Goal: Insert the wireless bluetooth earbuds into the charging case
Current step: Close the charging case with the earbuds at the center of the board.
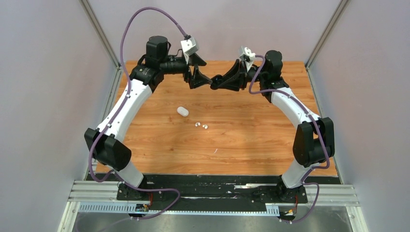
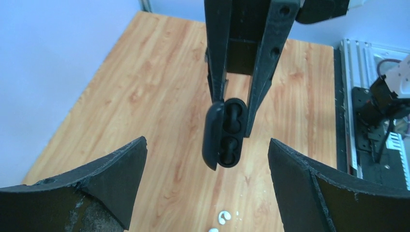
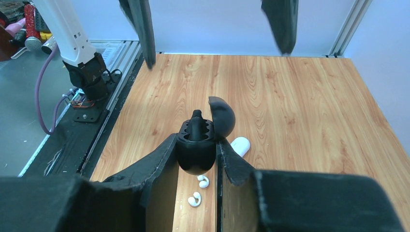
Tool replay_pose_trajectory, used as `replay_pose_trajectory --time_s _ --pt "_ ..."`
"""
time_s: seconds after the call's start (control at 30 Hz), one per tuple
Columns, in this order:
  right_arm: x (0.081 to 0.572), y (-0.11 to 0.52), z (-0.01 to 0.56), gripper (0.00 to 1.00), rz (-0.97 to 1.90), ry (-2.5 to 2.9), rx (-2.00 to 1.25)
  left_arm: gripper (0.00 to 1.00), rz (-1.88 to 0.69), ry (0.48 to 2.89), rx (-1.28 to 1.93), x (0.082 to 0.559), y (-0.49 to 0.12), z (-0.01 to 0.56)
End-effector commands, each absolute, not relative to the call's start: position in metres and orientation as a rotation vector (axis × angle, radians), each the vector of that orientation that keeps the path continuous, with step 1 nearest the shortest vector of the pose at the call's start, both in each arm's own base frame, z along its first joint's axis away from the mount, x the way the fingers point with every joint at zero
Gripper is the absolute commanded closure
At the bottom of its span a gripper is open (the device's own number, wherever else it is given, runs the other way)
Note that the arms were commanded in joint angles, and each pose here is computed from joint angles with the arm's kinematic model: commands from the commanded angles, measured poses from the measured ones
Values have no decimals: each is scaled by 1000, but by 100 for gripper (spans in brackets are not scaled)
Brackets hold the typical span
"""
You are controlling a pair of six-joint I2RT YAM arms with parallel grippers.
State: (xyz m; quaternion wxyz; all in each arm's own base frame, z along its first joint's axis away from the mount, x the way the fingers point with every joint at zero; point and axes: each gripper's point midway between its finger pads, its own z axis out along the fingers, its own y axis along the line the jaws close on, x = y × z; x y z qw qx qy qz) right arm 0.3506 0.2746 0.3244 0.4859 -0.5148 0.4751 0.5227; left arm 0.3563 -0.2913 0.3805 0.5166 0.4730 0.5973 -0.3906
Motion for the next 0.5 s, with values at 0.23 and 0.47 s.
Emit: replay_pose_trajectory --time_s 0.23,0.47 --pt "356 282 345 100 1228 1121 -1206 0 -985 1395 1338 327 -315 346" --pt "384 285 342 100 1201 1219 -1043 1 -795 1325 1496 303 -323 331"
